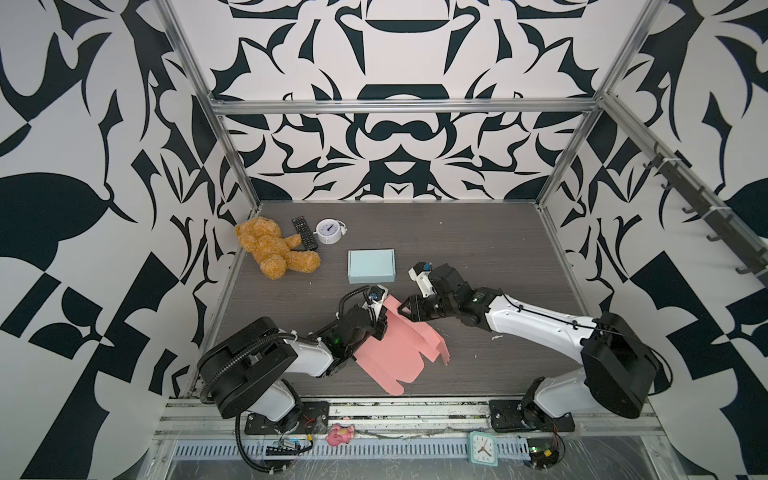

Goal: Fold the paper box

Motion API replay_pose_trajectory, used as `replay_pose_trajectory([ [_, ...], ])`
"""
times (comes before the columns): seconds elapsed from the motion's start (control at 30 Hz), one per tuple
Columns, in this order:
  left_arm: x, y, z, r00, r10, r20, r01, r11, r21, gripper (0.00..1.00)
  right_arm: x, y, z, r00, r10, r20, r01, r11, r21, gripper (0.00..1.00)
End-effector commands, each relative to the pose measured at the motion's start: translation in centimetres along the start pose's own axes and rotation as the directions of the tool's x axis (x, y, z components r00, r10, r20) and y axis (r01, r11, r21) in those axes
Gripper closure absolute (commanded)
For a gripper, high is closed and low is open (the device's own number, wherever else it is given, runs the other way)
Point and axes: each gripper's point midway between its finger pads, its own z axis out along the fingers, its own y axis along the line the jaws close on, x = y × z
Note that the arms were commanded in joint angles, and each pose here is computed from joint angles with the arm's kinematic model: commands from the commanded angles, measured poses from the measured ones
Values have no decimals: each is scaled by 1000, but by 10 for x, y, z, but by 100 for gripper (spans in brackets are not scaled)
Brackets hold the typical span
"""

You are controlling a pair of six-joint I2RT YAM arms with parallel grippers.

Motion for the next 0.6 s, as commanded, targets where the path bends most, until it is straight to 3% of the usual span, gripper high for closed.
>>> replay_pose_trajectory([
  [0.0,1,-1,3,1000,5,-12,-5,1000,1,86,-10,11,-10,999,-16,38,16,1000,-17,57],
  [0.3,-6,0,-2,1000,-2,6,2,1000,-1,89,-17,15,-22,997,-39,62,39,999,4,57],
  [0.57,-21,9,-17,993,-110,-46,107,993,-57,89,-53,37,-100,964,-199,178,176,975,135,52],
])
